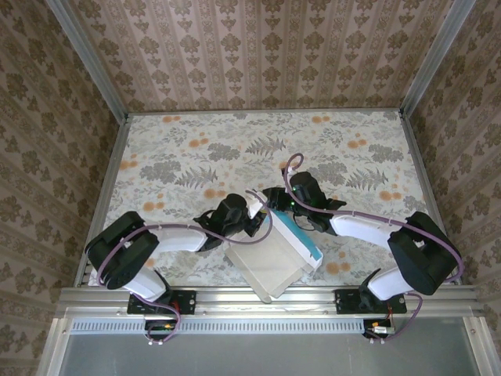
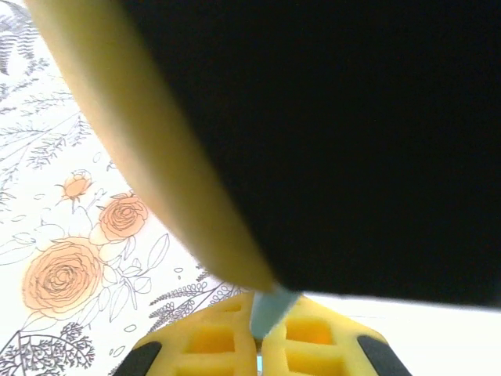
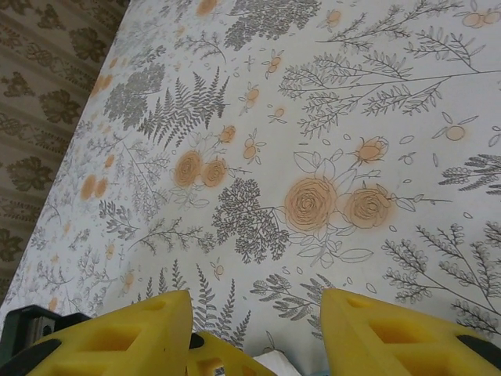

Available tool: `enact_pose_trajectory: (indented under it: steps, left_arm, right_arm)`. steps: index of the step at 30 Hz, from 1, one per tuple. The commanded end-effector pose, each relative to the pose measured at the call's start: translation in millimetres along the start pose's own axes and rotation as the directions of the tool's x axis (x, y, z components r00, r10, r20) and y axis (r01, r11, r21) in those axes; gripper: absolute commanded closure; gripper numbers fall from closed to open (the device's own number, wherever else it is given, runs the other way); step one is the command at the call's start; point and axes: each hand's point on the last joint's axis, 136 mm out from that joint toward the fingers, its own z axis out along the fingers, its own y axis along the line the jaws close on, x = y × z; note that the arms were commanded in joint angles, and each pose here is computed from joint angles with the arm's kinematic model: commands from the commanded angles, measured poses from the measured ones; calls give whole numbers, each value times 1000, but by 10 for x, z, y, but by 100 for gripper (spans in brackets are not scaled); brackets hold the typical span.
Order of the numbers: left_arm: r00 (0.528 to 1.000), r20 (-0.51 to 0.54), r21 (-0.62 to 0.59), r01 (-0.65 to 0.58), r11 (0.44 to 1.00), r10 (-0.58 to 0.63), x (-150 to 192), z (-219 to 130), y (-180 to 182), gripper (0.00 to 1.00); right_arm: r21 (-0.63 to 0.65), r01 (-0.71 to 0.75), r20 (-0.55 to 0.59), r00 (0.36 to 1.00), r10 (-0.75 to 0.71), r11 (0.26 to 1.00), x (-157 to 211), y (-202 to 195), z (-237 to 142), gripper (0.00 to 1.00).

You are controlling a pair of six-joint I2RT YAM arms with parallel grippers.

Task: Fold the paper box

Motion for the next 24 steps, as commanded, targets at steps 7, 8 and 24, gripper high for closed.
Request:
enact_pose_trajectory:
  steps: [7, 8, 24]
  left_arm:
    - [999, 52, -402, 35, 915, -16, 23, -338, 700, 92]
    - [998, 56, -430, 47, 902, -25, 41, -384, 755, 92]
    - [954, 206, -692, 300, 656, -219, 428, -1063, 1312, 87]
  right_arm:
    - [-18, 34, -32, 999, -35, 999, -251, 221, -589, 41]
    - [-13, 42, -46, 998, -42, 999, -250, 214, -648, 39]
    - [195, 89, -225, 973, -44, 977, -20, -246, -1263, 41]
